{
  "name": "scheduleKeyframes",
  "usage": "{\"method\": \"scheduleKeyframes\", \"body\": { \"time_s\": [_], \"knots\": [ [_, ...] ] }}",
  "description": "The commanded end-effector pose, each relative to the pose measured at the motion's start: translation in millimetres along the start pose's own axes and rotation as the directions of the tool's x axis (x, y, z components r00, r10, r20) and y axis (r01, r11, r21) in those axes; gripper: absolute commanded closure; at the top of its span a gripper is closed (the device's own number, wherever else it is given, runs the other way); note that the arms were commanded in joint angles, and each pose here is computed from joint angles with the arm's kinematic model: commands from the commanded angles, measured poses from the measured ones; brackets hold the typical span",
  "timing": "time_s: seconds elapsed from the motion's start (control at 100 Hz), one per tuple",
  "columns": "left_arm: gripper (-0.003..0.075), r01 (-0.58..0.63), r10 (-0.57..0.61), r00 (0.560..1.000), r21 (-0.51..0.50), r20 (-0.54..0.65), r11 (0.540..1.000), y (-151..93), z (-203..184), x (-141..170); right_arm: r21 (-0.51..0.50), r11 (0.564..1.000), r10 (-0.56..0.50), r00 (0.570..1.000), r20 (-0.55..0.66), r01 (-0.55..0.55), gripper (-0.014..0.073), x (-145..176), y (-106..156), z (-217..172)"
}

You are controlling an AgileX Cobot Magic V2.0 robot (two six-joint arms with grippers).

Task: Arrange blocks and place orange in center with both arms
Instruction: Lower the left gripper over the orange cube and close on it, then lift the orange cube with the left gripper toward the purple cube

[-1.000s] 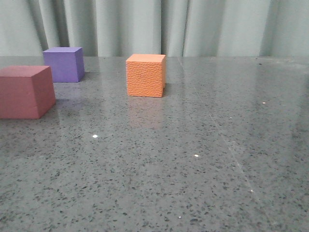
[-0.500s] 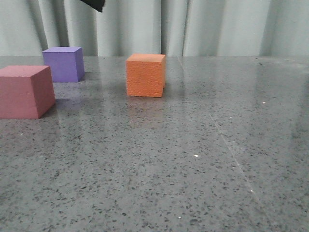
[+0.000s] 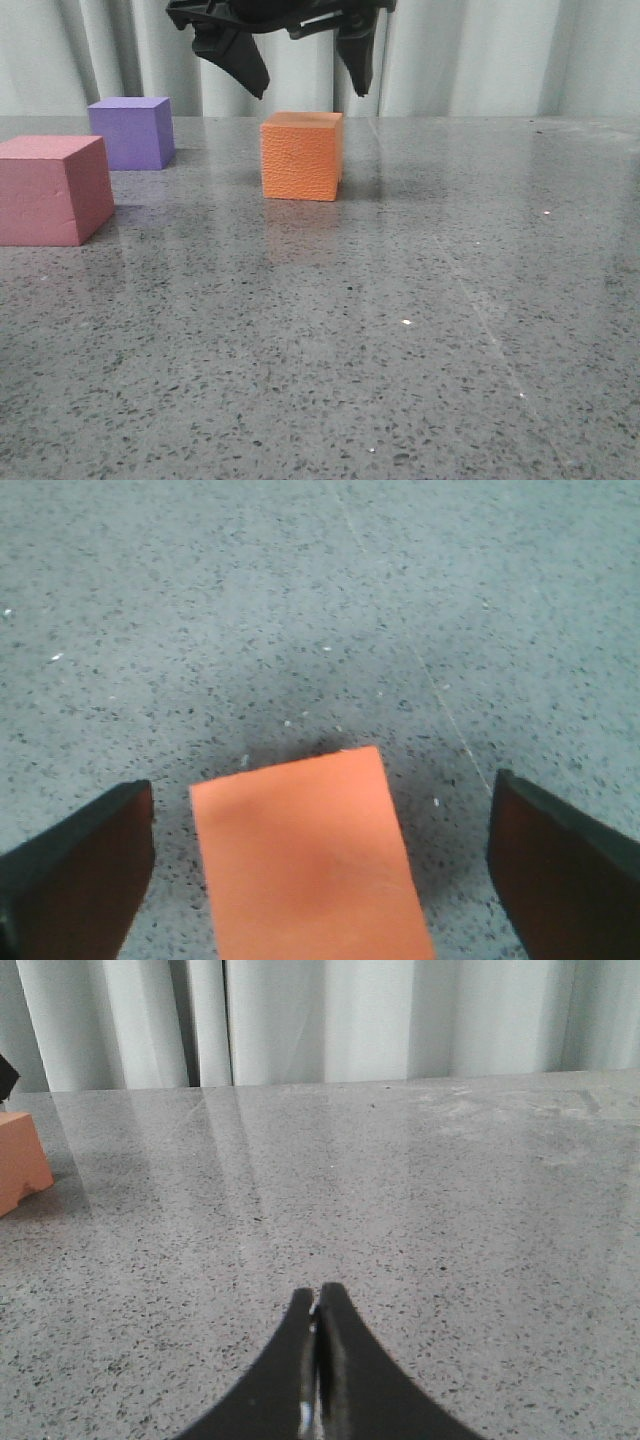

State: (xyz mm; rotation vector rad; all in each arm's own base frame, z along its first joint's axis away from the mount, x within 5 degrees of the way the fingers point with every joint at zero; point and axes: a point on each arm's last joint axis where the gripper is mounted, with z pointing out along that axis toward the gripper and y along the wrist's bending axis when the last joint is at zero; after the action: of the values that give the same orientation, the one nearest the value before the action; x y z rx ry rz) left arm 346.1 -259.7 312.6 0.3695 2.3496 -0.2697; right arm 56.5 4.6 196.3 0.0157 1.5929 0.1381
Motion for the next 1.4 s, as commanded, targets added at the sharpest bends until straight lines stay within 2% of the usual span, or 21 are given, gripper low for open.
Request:
{"method": "scheduleKeyframes", "body": {
  "time_s": [0.0,0.26,0.57,0.79,0.88,1.03,1.12,1.24,1.39],
  "knots": [
    [0.0092,0.027,-0.030,0.990,0.025,0.137,0.999,-2,-30,-22,0.000,1.000,-0.008,0.993,0.121,0.008,0.0662,-13,1,-3],
    [0.0092,0.037,-0.038,0.991,0.010,0.131,0.999,-1,-25,-20,0.000,1.000,-0.008,0.993,0.121,0.008,0.0662,-13,1,-3],
    [0.0092,0.067,-0.067,0.997,0.012,0.035,0.998,-6,7,-6,0.000,1.000,-0.008,0.993,0.121,0.008,0.0662,-13,1,-3],
    [0.0099,0.074,-0.074,0.997,0.010,0.015,0.997,-6,12,-3,0.000,1.000,-0.008,0.993,0.121,0.008,0.0662,-13,1,-3],
    [0.0161,0.074,-0.074,0.997,0.004,0.006,0.997,-6,12,-2,0.000,1.000,-0.008,0.993,0.121,0.008,0.0662,-13,1,-3],
    [0.0369,0.072,-0.072,0.997,-0.008,-0.013,0.997,-5,12,0,0.000,1.000,-0.008,0.993,0.121,0.008,0.0662,-13,1,-3],
    [0.0460,0.066,-0.066,0.998,-0.006,-0.010,0.998,-5,12,0,0.000,1.000,-0.008,0.993,0.121,0.008,0.0662,-13,1,-3],
    [0.0477,0.065,-0.065,0.998,0.003,0.009,0.998,-5,4,-4,0.000,1.000,-0.008,0.993,0.121,0.008,0.0662,-13,1,-3],
    [0.0477,0.045,-0.046,0.996,0.023,0.071,0.999,-3,-24,-15,0.000,1.000,-0.008,0.993,0.121,0.008,0.0662,-13,1,-3]
  ]
}}
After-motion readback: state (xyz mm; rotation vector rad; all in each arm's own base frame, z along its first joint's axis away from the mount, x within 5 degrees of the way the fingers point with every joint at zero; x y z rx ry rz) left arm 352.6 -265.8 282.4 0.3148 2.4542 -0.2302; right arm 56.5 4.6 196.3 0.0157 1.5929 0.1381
